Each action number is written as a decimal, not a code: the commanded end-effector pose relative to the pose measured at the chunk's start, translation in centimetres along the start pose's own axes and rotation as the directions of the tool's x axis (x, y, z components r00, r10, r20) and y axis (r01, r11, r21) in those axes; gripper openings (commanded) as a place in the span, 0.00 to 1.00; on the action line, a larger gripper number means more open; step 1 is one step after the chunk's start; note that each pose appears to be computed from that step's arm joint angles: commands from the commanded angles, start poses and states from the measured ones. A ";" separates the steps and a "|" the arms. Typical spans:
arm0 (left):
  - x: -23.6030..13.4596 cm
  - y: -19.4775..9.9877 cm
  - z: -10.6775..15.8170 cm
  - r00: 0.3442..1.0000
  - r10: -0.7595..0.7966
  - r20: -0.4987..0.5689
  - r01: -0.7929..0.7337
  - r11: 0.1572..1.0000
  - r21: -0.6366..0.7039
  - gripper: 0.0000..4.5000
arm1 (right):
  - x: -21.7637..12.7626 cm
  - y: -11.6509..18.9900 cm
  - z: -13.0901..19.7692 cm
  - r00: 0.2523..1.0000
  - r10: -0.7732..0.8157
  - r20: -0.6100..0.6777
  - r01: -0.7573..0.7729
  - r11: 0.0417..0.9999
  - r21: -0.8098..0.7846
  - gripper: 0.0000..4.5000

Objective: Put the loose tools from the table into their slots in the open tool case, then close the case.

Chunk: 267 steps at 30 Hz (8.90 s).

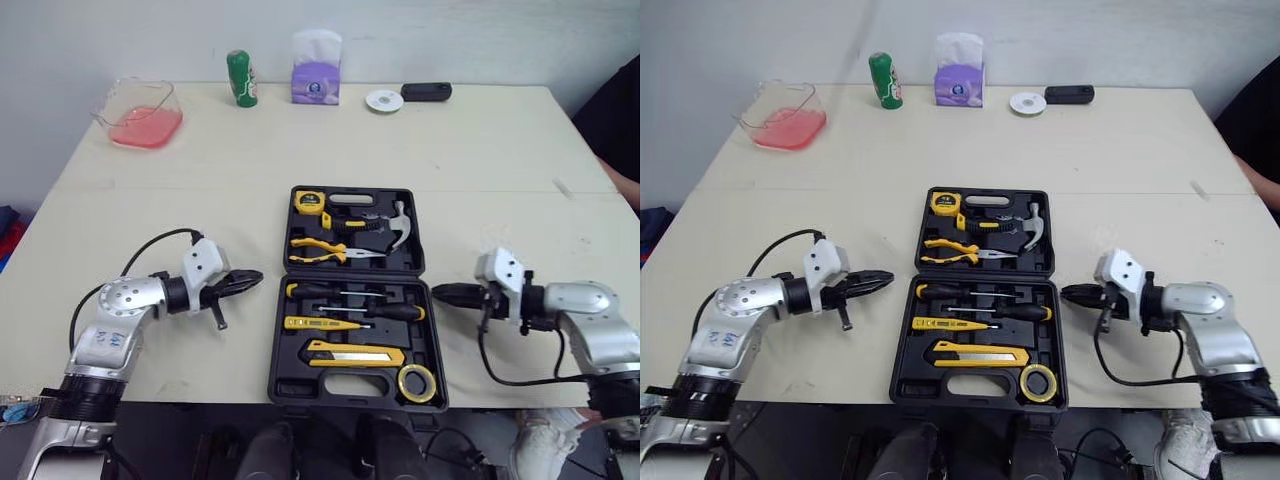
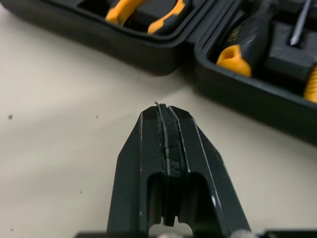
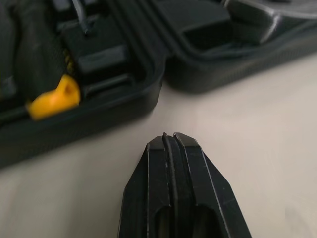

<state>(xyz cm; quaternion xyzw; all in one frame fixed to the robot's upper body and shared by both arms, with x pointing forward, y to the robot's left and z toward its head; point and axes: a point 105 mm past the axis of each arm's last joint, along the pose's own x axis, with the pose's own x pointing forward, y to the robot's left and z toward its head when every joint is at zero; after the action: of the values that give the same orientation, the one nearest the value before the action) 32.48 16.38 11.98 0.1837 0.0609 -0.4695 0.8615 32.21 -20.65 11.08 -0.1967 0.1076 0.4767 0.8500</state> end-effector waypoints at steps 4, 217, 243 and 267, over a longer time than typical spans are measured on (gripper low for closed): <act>1.7 0.0 0.6 1.000 -0.009 0.022 0.008 1.000 0.022 0.01 | 1.6 0.8 1.9 0.998 0.041 0.042 -0.041 0.999 -0.006 0.00; 0.3 3.4 0.6 0.979 0.203 -0.014 -0.203 0.972 -0.117 0.01 | 2.6 0.8 1.7 0.987 -0.160 -0.005 0.159 0.986 -0.055 0.00; -5.6 -1.6 -0.2 0.983 0.170 0.075 -0.146 0.957 -0.249 0.01 | 4.5 -6.2 6.7 0.984 -0.167 0.066 0.176 0.972 -0.155 0.00; 2.9 10.3 1.2 0.972 0.233 -0.017 -0.232 0.955 -0.186 0.01 | -2.0 8.6 0.3 0.996 0.080 -0.031 -0.077 0.994 0.083 0.00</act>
<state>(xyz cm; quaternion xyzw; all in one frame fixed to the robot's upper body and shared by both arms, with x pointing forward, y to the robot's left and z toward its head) 42.36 19.11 14.49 0.0839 0.0888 -0.3450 0.9306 23.90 -18.92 9.68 -0.1574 0.1607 0.4984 0.8372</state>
